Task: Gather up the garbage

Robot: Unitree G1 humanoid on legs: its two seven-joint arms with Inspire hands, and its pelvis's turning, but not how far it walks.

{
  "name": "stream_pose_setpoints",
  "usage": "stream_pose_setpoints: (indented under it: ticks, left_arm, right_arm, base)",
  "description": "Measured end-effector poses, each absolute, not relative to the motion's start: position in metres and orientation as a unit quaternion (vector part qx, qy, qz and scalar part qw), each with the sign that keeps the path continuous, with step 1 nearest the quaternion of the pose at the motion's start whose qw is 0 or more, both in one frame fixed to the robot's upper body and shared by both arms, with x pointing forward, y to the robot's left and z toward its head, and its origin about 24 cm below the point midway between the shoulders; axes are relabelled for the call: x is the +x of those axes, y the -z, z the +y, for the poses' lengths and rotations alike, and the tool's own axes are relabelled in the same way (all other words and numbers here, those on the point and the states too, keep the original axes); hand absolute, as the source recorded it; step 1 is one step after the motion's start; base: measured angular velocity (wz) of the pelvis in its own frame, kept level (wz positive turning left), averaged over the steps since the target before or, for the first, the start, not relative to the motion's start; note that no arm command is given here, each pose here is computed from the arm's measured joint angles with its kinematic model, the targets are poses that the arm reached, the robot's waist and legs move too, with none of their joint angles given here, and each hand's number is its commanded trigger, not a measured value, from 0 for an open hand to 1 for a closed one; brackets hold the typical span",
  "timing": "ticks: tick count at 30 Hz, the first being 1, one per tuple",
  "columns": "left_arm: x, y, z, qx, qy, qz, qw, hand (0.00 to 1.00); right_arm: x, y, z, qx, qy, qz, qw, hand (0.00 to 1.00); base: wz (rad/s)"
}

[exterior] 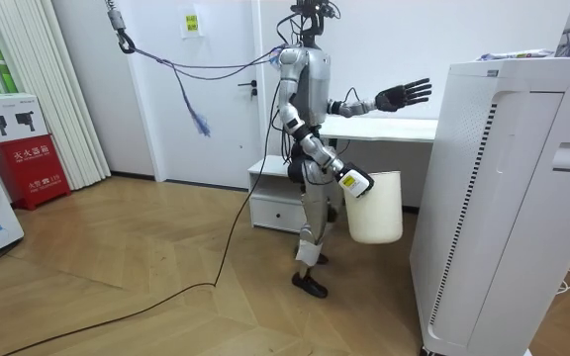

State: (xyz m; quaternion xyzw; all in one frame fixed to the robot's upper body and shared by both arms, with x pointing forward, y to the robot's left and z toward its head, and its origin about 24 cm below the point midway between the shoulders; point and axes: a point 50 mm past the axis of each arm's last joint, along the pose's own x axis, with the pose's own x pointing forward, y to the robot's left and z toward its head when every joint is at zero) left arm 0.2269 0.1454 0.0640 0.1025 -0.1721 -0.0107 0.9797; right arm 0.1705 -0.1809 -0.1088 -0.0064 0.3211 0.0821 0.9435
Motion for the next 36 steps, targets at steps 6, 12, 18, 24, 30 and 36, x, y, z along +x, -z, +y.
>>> stream_pose_setpoints:
  ticks: [6,12,18,24,30,36]
  left_arm:
    - [0.225,-0.067,0.158,0.112,-0.039,-0.192,0.974,0.0]
    - [0.209,-0.071,0.16,0.219,-0.046,-0.224,0.949,0.0]
    - [0.201,-0.087,0.164,0.329,-0.082,-0.295,0.893,0.0]
    - [0.215,-0.145,0.162,0.3,-0.157,-0.464,0.818,0.0]
    - [0.209,-0.153,0.155,0.283,-0.152,-0.489,0.811,0.0]
    - [0.208,-0.155,0.155,0.279,-0.159,-0.494,0.808,0.0]
  right_arm:
    - [0.147,0.12,-0.19,-0.017,-0.073,0.359,0.93,1.0]
    - [0.145,0.12,-0.193,-0.037,-0.079,0.362,0.928,1.0]
    - [0.151,0.118,-0.195,-0.04,-0.072,0.353,0.932,1.0]
    - [0.157,0.114,-0.189,-0.052,-0.09,0.337,0.936,1.0]
    - [0.156,0.114,-0.186,-0.046,-0.106,0.34,0.933,1.0]
    - [0.159,0.113,-0.186,-0.047,-0.108,0.336,0.934,1.0]
  base:
    - [-0.73]
    - [-0.12]
    - [0.22]
    - [-0.2]
    - [0.0]
    - [0.0]
